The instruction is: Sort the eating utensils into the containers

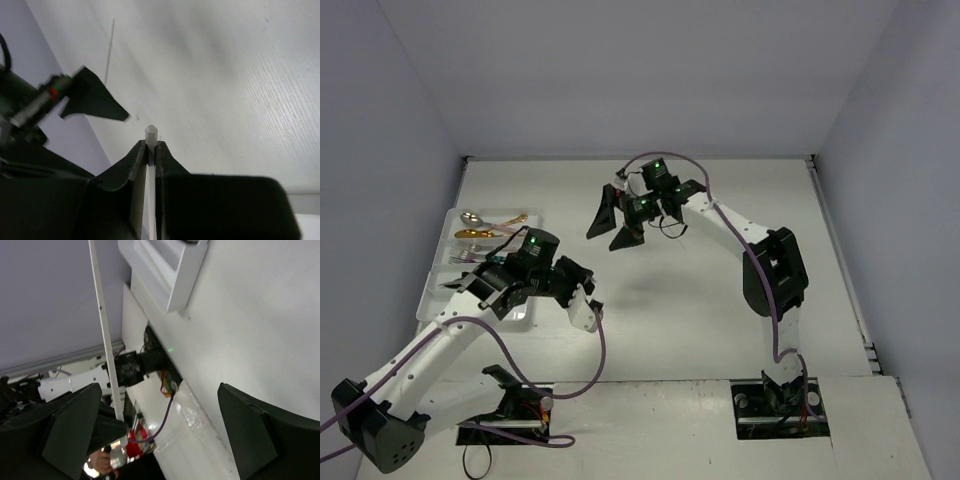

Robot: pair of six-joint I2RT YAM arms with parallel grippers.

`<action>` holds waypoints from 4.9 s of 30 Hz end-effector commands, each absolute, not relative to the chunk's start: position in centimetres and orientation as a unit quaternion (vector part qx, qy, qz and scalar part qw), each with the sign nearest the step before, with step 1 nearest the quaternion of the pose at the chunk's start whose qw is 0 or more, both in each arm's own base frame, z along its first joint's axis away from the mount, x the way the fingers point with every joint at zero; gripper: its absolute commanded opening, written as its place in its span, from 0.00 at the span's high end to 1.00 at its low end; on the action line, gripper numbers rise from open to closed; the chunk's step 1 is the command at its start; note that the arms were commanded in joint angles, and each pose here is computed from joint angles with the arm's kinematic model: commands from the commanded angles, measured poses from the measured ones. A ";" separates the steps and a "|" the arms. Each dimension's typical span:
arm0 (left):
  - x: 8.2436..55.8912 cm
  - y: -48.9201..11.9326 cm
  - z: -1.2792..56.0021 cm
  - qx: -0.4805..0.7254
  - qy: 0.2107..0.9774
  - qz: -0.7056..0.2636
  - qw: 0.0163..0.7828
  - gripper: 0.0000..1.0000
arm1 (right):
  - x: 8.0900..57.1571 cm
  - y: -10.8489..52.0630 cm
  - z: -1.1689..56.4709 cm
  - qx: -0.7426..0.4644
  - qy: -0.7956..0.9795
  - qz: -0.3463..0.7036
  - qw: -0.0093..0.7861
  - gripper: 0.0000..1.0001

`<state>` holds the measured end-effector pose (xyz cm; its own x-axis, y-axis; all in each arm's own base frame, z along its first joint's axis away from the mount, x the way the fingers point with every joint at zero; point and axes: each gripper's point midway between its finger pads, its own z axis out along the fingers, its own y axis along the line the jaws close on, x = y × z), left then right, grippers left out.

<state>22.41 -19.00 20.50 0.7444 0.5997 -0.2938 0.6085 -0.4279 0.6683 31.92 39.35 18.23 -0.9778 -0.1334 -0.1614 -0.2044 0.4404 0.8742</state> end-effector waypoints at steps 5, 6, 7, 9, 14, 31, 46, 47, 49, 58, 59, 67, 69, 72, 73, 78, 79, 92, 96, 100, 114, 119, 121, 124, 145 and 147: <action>23.4 -17.1 23.8 0.708 0.609 -0.084 0.347 1.00 | 43.9 27.3 23.8 0.052 0.864 0.417 0.278 0.00; 22.9 -16.7 23.4 0.697 0.627 -0.104 0.332 1.00 | 44.2 26.2 23.7 0.064 0.865 0.406 0.287 0.00; 22.2 -16.3 23.0 0.685 0.644 -0.125 0.316 1.00 | 44.5 24.9 23.6 0.076 0.866 0.395 0.297 0.00; 21.1 -15.5 22.0 0.672 0.666 -0.156 0.286 1.00 | 44.5 23.5 23.6 0.081 0.866 0.390 0.302 0.00; 20.0 -12.4 19.3 0.675 0.680 -0.171 0.230 1.00 | 43.4 22.2 22.1 0.084 0.870 0.400 0.275 0.00; 17.6 -6.1 13.9 0.786 0.562 -0.157 0.203 1.00 | 42.2 22.4 20.4 0.083 0.876 0.405 0.247 0.00; 22.3 -1.5 11.7 0.758 0.599 -0.173 0.191 1.00 | 42.3 22.4 19.9 0.092 0.878 0.401 0.243 0.00; 22.3 -1.4 11.4 0.761 0.597 -0.172 0.188 1.00 | 42.4 22.4 20.0 0.091 0.878 0.401 0.244 0.00; 22.3 -1.0 11.0 0.761 0.598 -0.169 0.184 1.00 | 42.6 22.3 20.0 0.092 0.879 0.397 0.248 0.00; 22.3 0.7 9.5 0.750 0.620 -0.173 0.155 1.00 | 42.6 21.9 19.1 0.098 0.884 0.383 0.249 0.00; 22.4 0.9 9.4 0.747 0.623 -0.174 0.154 1.00 | 42.6 21.9 19.0 0.098 0.885 0.382 0.248 0.00; 22.7 1.7 8.9 0.735 0.638 -0.177 0.145 1.00 | 42.6 22.0 18.8 0.093 0.886 0.381 0.247 0.00; 22.6 1.9 8.7 0.732 0.642 -0.180 0.138 1.00 | 42.6 21.9 18.7 0.092 0.887 0.379 0.248 0.00; 22.4 2.2 8.3 0.728 0.650 -0.181 0.125 1.00 | 42.5 21.8 18.6 0.091 0.888 0.376 0.249 0.00; 22.3 2.4 8.2 0.723 0.656 -0.180 0.120 1.00 | 42.5 21.8 18.6 0.090 0.888 0.376 0.250 0.00; 22.7 2.9 7.7 0.699 0.685 -0.178 0.105 1.00 | 42.4 21.8 18.3 0.090 0.889 0.376 0.245 0.00; 22.8 3.0 7.6 0.692 0.692 -0.178 0.102 1.00 | 42.4 21.8 18.3 0.090 0.889 0.376 0.245 0.00; 24.9 3.0 8.5 0.652 0.728 -0.176 0.119 0.62 | 42.6 21.4 18.2 0.079 0.895 0.353 0.261 0.01; 26.8 2.1 11.0 0.646 0.727 -0.159 0.172 0.53 | 42.7 19.7 16.8 0.058 0.928 0.253 0.268 0.10; 28.9 0.5 15.4 0.627 0.723 -0.138 0.254 0.52 | 42.0 19.5 14.9 -0.022 0.955 0.153 0.252 0.20; 28.0 -7.9 25.2 0.596 0.680 -0.182 0.386 0.39 | 43.7 20.8 7.8 -0.126 0.970 0.022 0.208 0.44; 26.8 -8.7 25.6 0.608 0.667 -0.179 0.391 0.37 | 44.8 20.7 6.7 -0.127 0.969 -0.001 0.210 0.47; 26.5 -8.8 25.6 0.610 0.666 -0.180 0.391 0.36 | 44.9 20.7 5.7 -0.131 0.970 -0.003 0.202 0.49; 26.3 -9.1 25.7 0.611 0.664 -0.181 0.391 0.36 | 44.9 20.8 4.3 -0.139 0.972 -0.008 0.190 0.53; 30.6 -10.1 27.4 0.474 0.736 -0.229 0.426 0.33 | 40.3 23.5 2.1 -0.208 0.968 0.016 0.137 1.00; 32.0 -10.6 28.1 0.408 0.759 -0.255 0.438 0.33 | 40.2 24.8 4.4 -0.214 0.963 0.030 0.161 1.00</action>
<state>29.03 -9.03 24.57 -0.1897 0.5913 -0.7838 0.9185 0.3889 0.0711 43.02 22.32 1.23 -0.8808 -0.3556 -0.3125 -0.3610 0.9316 -0.0425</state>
